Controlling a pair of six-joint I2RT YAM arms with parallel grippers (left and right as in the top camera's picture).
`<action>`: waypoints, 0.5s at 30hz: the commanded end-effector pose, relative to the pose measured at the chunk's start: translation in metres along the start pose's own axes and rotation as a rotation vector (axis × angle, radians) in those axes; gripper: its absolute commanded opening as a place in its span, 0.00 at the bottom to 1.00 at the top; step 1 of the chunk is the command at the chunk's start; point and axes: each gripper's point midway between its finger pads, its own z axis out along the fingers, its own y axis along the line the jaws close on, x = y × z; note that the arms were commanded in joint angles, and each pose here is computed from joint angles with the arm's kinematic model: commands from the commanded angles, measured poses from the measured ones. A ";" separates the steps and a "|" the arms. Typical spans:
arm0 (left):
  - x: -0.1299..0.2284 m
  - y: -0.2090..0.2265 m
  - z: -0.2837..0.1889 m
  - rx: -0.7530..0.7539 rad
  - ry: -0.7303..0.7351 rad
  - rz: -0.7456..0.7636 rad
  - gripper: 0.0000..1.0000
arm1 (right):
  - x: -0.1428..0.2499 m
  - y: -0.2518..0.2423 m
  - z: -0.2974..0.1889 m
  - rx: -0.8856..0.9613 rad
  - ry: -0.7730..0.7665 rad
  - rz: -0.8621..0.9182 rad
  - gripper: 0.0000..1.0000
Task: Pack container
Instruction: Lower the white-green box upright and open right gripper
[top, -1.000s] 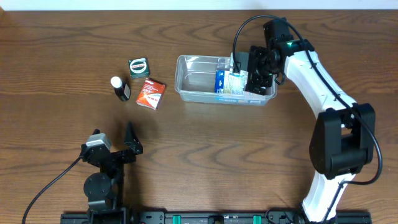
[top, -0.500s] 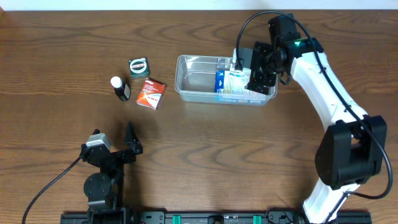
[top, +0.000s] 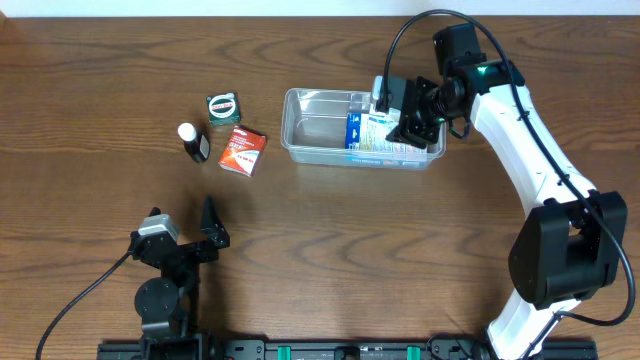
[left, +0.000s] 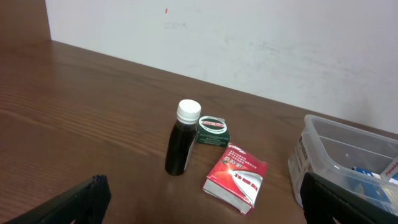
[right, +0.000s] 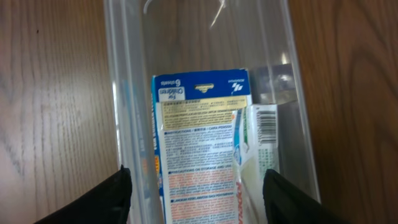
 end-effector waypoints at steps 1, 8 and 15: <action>0.015 0.008 0.001 -0.031 0.046 0.013 0.98 | -0.003 -0.004 0.000 -0.001 -0.028 0.032 0.61; 0.015 0.008 0.001 -0.031 0.046 0.013 0.98 | 0.015 -0.004 0.028 -0.051 0.012 0.065 0.39; 0.015 0.008 0.001 -0.031 0.046 0.013 0.98 | 0.028 -0.011 0.047 -0.053 0.031 0.078 0.29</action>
